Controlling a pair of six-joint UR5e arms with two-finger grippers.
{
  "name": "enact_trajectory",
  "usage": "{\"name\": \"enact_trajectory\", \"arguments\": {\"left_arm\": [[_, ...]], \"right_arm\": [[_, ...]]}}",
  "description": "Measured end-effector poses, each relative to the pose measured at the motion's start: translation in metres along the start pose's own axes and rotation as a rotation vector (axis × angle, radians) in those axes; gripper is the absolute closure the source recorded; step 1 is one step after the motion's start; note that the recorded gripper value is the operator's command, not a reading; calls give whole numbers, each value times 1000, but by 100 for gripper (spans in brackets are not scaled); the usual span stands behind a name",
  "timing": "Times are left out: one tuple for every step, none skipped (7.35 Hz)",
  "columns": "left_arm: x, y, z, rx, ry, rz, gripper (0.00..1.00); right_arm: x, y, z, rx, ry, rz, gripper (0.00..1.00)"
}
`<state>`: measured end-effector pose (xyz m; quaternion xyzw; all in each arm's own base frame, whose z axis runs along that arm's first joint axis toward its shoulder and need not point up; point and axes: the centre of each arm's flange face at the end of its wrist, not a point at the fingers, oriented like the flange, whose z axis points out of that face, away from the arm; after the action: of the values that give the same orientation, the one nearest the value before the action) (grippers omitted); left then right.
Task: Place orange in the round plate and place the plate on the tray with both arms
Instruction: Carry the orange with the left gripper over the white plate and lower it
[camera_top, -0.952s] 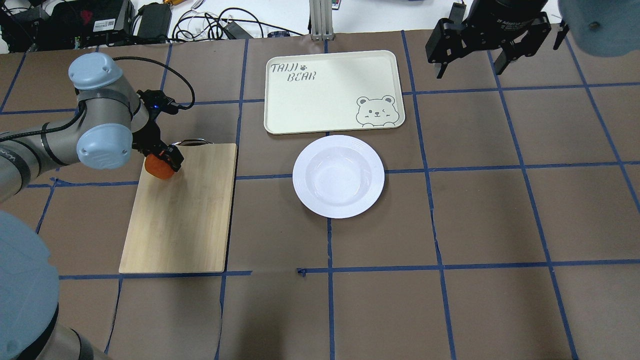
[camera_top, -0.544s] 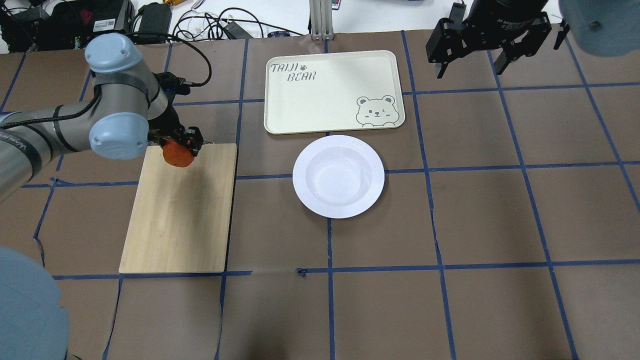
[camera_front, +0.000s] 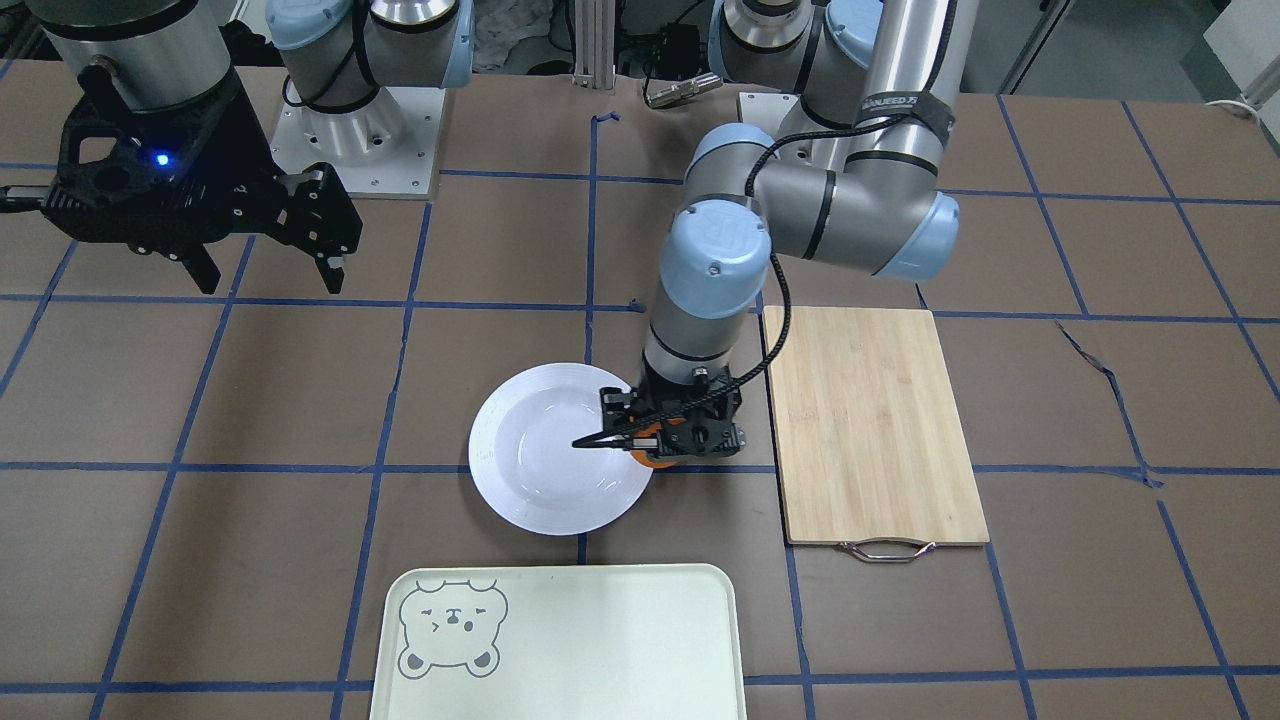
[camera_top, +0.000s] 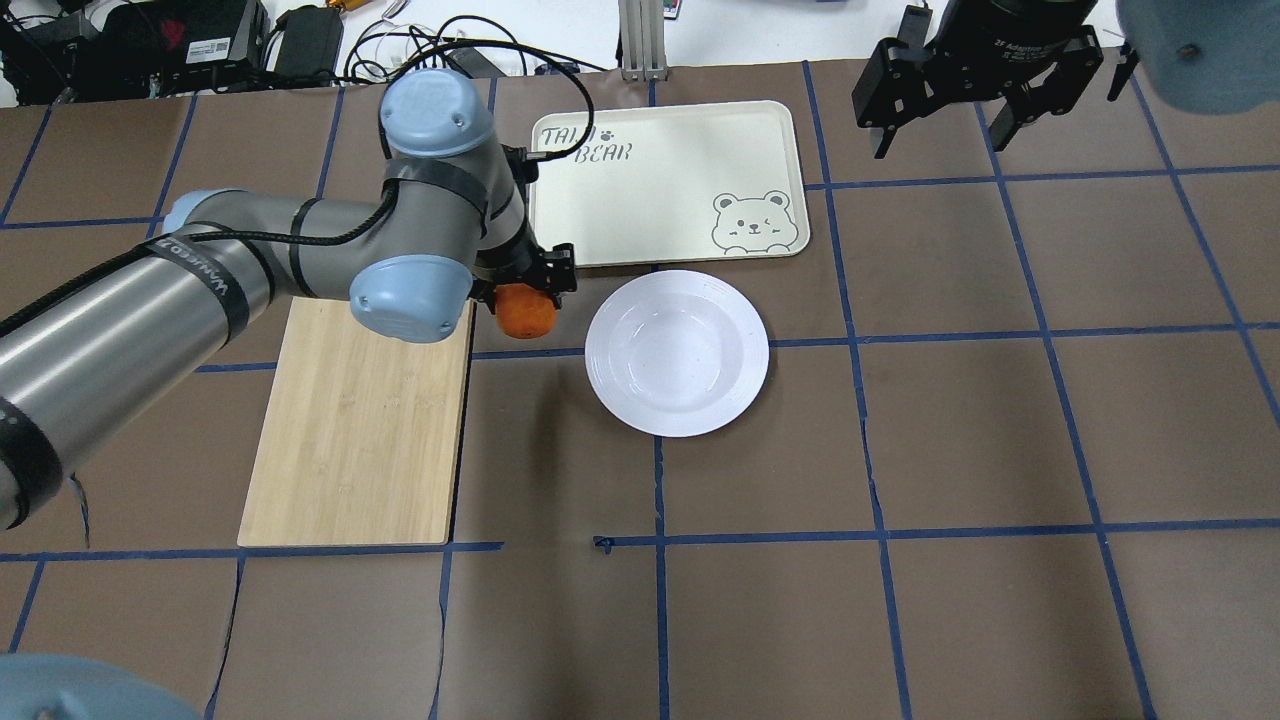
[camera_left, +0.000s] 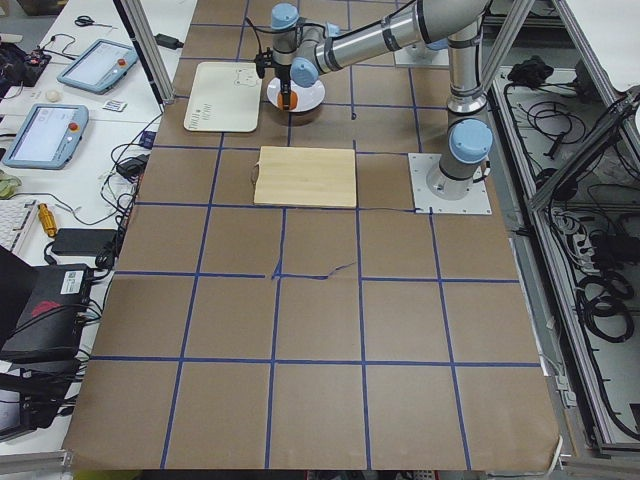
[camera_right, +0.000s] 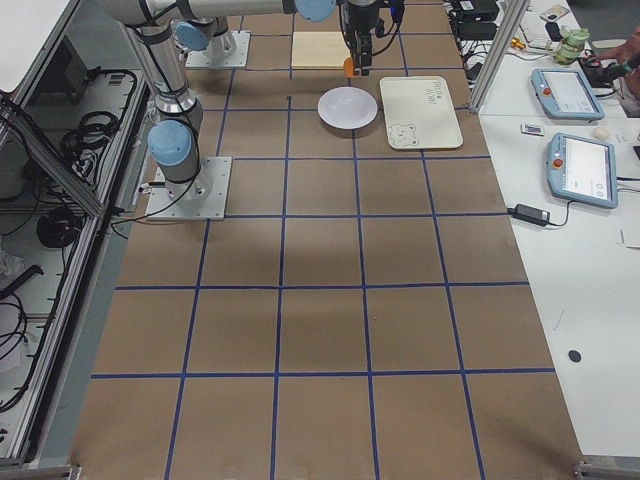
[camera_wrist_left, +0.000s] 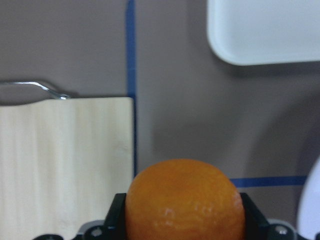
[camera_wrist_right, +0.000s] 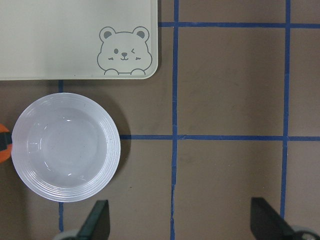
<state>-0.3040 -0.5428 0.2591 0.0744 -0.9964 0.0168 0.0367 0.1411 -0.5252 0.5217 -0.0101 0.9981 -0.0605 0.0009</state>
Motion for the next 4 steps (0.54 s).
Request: {"name": "enact_trajectory", "arguments": {"left_arm": [[26, 16, 11, -31, 22, -29, 95], [42, 27, 25, -59, 27, -37, 91], [49, 33, 38, -83, 25, -38, 45], [52, 35, 51, -100, 24, -38, 3]], "right_arm": [[0, 0, 0, 0, 0, 0, 0], [1, 0, 1, 0, 0, 1, 0], [1, 0, 1, -1, 0, 1, 0], [1, 0, 1, -1, 0, 1, 0]]}}
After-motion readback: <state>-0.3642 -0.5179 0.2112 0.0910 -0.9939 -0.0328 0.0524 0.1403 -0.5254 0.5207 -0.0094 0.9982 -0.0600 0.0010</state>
